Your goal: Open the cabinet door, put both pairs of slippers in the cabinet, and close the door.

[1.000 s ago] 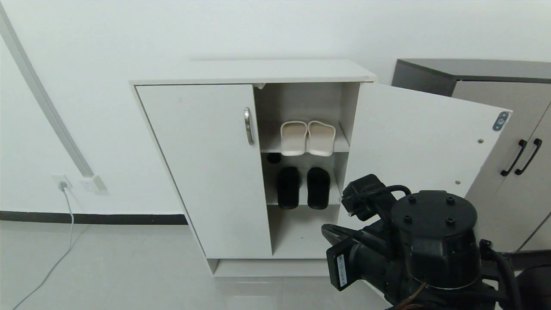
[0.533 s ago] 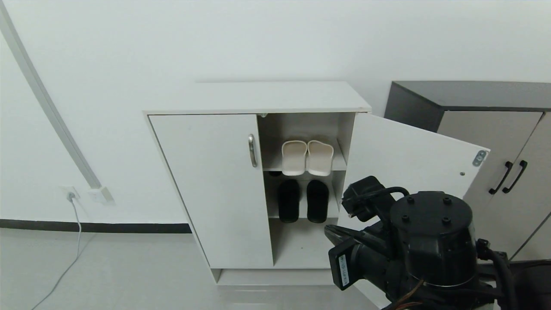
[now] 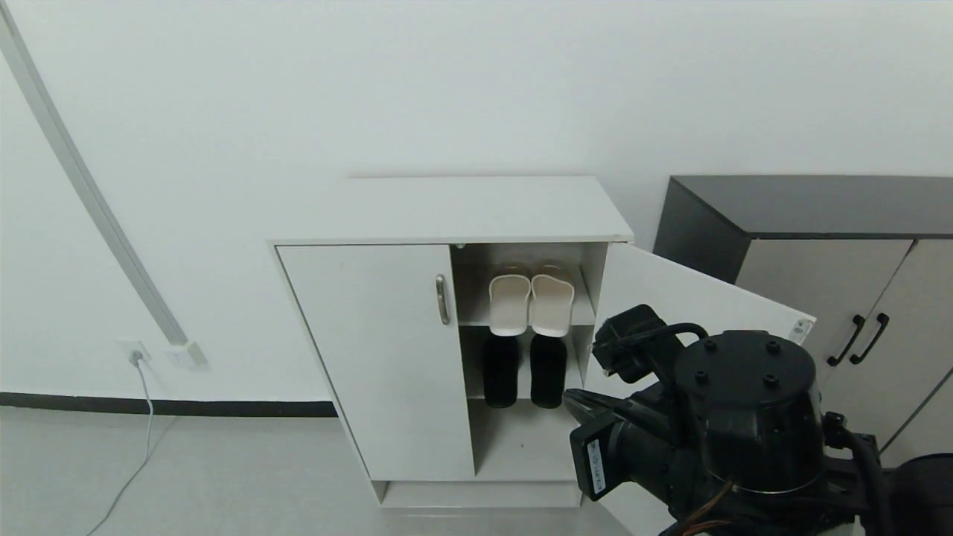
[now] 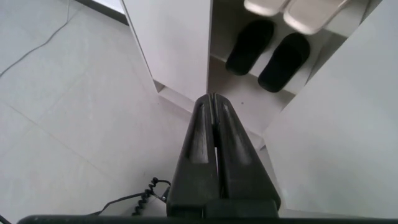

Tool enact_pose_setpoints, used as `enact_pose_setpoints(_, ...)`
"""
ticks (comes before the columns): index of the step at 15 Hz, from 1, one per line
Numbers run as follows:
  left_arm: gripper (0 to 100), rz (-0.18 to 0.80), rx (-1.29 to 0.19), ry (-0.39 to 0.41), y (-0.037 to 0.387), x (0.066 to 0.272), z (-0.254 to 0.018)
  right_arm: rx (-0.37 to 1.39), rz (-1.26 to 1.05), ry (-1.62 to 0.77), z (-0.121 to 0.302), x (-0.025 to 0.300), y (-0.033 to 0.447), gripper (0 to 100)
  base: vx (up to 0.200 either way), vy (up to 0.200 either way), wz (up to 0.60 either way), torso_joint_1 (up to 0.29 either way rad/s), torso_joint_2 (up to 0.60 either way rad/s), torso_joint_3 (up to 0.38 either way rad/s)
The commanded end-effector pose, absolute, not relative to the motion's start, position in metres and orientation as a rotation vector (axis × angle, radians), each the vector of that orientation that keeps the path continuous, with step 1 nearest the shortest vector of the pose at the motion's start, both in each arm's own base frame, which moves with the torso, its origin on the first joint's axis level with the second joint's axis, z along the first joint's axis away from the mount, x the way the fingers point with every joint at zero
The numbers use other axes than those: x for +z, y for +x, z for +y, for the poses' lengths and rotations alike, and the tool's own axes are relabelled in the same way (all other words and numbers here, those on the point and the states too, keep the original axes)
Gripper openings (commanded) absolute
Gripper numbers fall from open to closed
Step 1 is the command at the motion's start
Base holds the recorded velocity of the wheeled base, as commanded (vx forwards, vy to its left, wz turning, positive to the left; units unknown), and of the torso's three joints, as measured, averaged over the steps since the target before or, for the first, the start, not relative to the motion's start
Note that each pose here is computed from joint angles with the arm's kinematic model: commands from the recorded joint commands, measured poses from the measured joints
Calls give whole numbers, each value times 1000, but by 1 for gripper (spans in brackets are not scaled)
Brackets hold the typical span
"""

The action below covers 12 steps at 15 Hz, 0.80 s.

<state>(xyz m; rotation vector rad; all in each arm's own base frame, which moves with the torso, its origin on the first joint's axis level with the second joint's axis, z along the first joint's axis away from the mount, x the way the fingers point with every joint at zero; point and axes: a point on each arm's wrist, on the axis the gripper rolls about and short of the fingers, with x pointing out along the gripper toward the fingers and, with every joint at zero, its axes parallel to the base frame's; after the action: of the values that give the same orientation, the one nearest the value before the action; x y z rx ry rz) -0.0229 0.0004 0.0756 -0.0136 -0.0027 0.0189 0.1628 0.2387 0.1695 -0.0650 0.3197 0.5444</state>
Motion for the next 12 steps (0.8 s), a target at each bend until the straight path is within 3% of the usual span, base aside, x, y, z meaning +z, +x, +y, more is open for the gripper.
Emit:
enact_pose_setpoints(1,0,-2,20,-14,-23,76,0,545,320,-65,238,169,163,0,0,0,0,203,-520,-315)
enact_pose_setpoints(12,0,-2,20,-14,-23,76,0,543,321,-66,238,169,163,0,0,0,0,237,-555,-314)
